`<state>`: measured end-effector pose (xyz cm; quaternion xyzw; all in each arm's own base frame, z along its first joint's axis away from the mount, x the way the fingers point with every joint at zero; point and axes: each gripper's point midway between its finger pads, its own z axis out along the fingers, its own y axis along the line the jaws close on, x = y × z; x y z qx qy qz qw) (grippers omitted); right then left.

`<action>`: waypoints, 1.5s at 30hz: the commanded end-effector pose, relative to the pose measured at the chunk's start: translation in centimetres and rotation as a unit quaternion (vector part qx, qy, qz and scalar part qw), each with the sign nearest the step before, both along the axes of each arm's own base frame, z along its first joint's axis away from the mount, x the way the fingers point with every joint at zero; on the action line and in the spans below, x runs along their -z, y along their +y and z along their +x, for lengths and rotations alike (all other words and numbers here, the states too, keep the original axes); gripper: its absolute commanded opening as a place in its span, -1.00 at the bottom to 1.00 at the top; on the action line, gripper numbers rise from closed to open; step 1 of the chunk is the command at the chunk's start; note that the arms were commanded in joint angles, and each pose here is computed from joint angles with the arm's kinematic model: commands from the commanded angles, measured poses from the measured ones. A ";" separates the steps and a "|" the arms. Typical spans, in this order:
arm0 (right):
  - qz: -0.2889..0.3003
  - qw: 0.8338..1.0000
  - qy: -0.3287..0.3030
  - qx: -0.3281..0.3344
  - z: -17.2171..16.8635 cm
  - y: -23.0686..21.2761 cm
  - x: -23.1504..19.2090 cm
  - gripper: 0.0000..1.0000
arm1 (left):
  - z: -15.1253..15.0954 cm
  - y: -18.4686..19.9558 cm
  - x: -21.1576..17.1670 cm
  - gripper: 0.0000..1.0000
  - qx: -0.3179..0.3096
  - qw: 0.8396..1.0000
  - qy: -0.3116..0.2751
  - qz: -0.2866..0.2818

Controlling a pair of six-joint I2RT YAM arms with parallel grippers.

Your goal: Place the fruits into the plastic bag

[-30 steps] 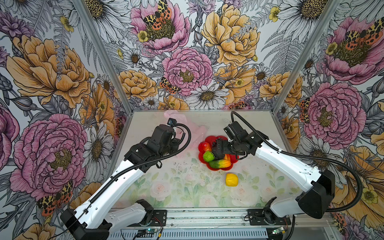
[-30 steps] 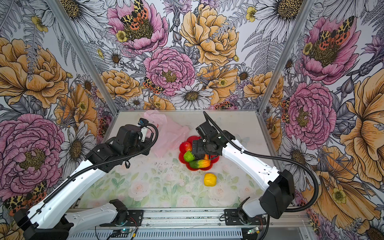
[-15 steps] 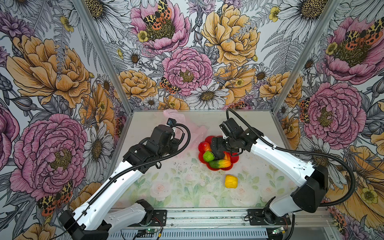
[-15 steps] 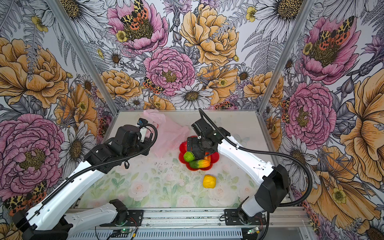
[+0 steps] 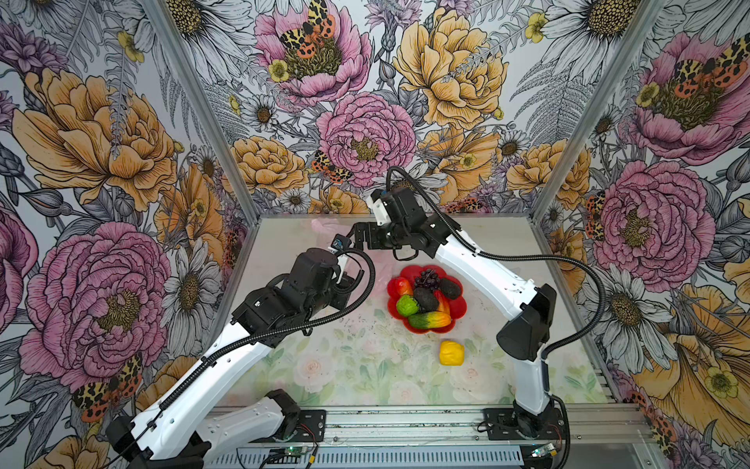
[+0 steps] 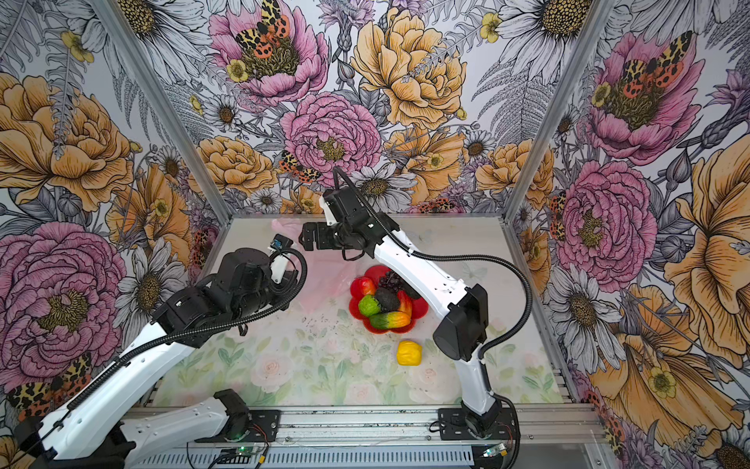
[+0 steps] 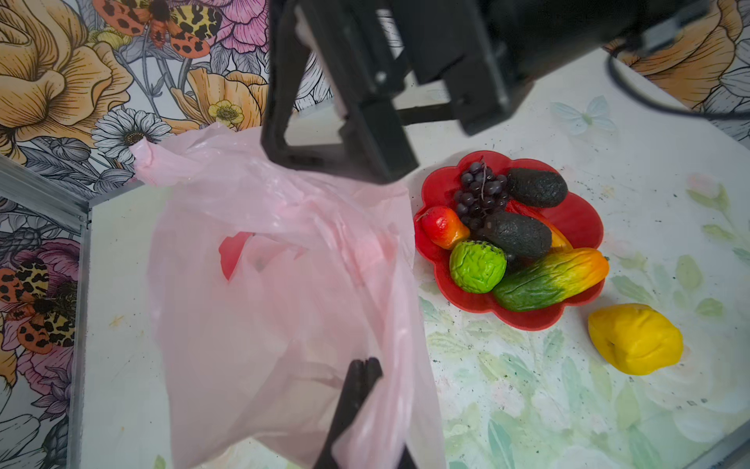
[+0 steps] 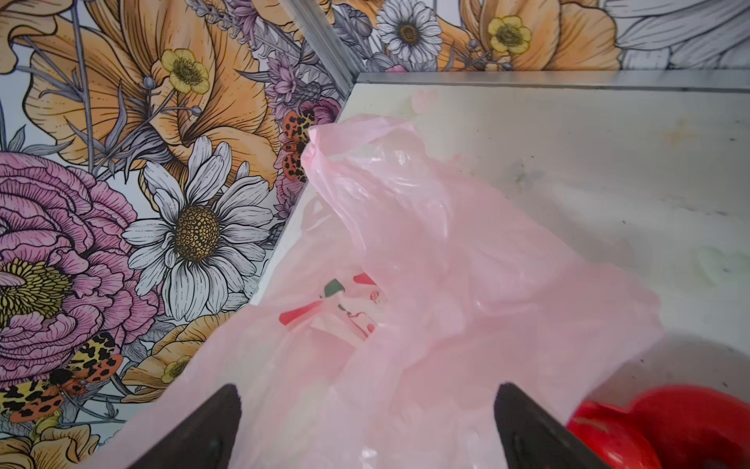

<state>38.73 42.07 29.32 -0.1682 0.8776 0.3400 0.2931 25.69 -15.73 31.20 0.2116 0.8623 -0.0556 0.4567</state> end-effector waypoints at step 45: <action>0.023 0.977 0.016 0.211 -7.5 -17.6 4.5 0.62 | -0.5 0.4 -8.8 -1.00 -0.012 0.988 -0.135 0.080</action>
